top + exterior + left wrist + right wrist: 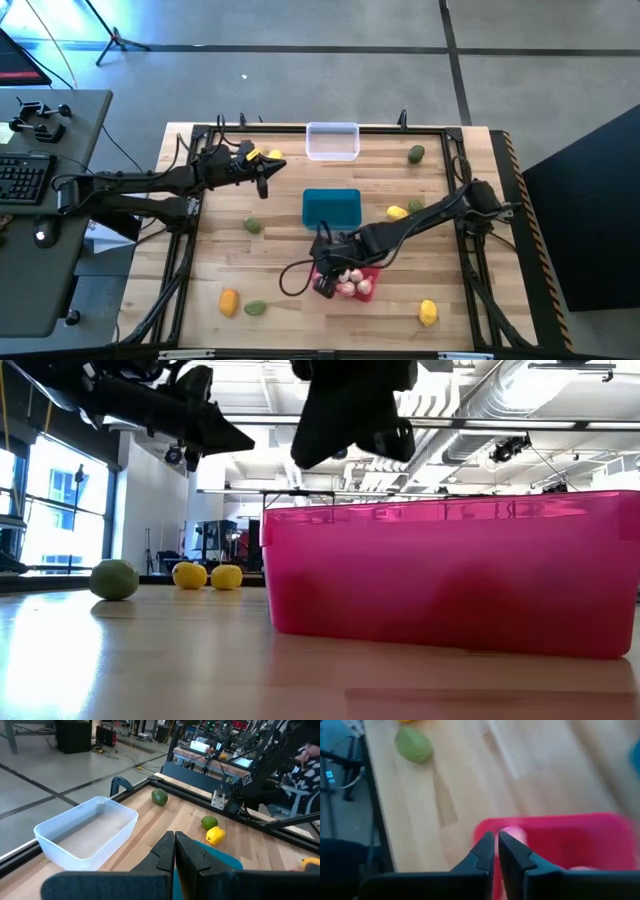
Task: Sort produce into baskets
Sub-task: Adjust the pink bin
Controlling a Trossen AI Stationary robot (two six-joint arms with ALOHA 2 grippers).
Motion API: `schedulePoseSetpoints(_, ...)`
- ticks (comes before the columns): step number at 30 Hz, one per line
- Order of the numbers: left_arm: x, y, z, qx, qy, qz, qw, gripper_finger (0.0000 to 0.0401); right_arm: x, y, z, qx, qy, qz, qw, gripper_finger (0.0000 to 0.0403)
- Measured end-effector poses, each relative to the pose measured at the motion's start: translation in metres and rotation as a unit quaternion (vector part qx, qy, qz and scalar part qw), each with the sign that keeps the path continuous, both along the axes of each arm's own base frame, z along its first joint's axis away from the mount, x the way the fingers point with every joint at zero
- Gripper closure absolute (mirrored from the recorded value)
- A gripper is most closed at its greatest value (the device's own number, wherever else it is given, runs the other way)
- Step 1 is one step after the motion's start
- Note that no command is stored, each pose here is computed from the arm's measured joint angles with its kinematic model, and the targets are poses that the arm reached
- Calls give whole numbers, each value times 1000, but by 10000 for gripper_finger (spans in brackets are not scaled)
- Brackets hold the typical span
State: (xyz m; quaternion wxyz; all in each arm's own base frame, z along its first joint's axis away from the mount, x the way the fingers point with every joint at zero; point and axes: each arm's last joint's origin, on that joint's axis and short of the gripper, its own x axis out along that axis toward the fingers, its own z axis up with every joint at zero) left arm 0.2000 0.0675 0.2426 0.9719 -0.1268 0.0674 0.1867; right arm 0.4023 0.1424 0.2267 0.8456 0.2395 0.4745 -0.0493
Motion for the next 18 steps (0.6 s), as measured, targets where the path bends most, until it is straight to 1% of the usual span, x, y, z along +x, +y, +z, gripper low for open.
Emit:
schedulePoseSetpoints(3,-2,-1,1,-3,-1,0,1000,401,5,4,-12,7,7,3,1000,390)
schedulePoseSetpoints(6,-2,-1,1,-5,1,-1,1000,401,7,5,-22,-3,15,-2,1000,400)
schedulePoseSetpoints(8,-3,-1,1,-6,3,-4,1000,401,9,5,-24,3,12,-9,1000,399)
schedulePoseSetpoints(14,-3,-2,0,-9,7,-14,1000,401,16,10,-38,20,12,-2,1000,402)
schedulePoseSetpoints(18,-2,-2,0,-5,8,-15,1000,401,18,13,-42,30,6,-1,1000,402)
